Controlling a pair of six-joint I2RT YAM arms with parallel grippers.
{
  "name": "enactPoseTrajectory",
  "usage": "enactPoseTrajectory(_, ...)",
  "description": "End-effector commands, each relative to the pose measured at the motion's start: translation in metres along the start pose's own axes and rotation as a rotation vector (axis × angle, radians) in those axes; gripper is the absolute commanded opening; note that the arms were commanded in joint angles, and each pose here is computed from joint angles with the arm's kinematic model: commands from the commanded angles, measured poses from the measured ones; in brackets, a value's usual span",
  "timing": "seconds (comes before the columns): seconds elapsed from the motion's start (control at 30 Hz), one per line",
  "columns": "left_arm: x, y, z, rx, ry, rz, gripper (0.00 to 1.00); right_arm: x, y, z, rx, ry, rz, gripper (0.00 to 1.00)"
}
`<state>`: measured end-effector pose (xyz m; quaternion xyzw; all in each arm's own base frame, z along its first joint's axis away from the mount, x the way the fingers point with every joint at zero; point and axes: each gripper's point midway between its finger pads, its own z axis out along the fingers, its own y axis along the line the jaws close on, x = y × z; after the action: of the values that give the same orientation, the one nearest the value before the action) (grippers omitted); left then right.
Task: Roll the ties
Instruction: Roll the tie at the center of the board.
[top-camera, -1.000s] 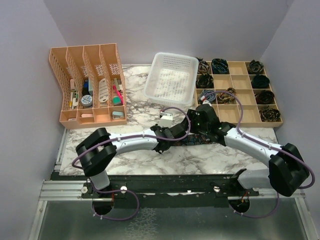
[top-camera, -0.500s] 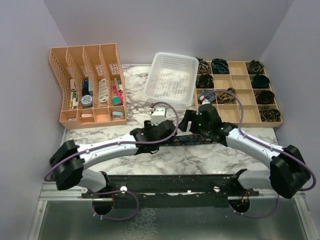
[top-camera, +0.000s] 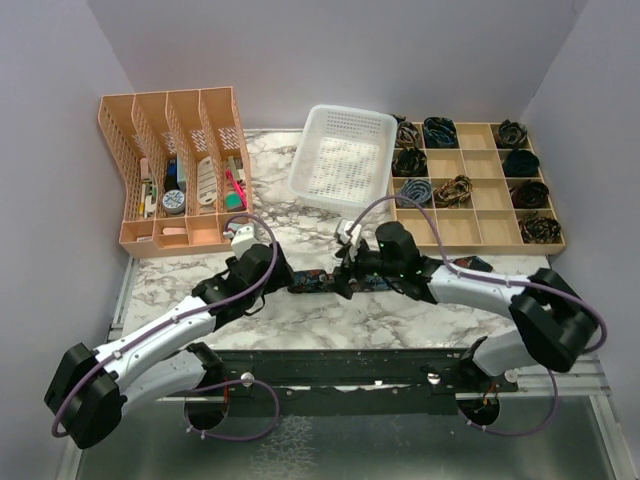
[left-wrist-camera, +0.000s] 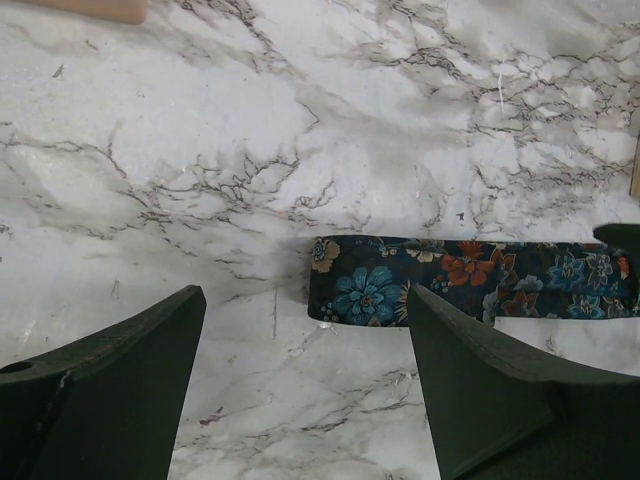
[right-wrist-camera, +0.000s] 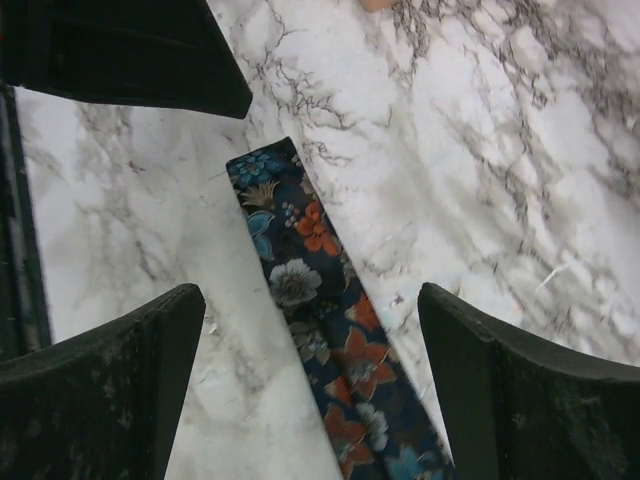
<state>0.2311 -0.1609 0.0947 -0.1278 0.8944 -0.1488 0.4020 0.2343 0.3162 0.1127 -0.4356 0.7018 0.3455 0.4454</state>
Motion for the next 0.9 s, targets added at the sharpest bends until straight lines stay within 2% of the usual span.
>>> enactPoseTrajectory(0.0, 0.001, 0.002, 0.0, 0.049, 0.023, -0.066, 0.83, 0.004, 0.007, 0.03, -0.121, 0.052, -0.373, 0.94)
enactPoseTrajectory(0.1, 0.008, 0.016, 0.004, 0.028, 0.049, -0.095, 0.84, 0.013, 0.018, 0.043, -0.187, 0.052, -0.443, 0.97)
enactPoseTrajectory(0.43, 0.005, 0.036, 0.003, 0.016, 0.049, -0.111, 0.84, 0.033, 0.019, 0.072, -0.258, 0.109, -0.397, 1.0)
enactPoseTrajectory(0.63, 0.001, 0.042, 0.005, 0.0, 0.055, -0.11, 0.85, 0.058, 0.02, 0.085, -0.304, 0.169, -0.359, 0.89)
enactPoseTrajectory(0.87, 0.01, 0.058, 0.011, -0.035, 0.07, -0.132, 0.85, 0.073, 0.021, 0.092, -0.317, 0.181, -0.317, 0.68)
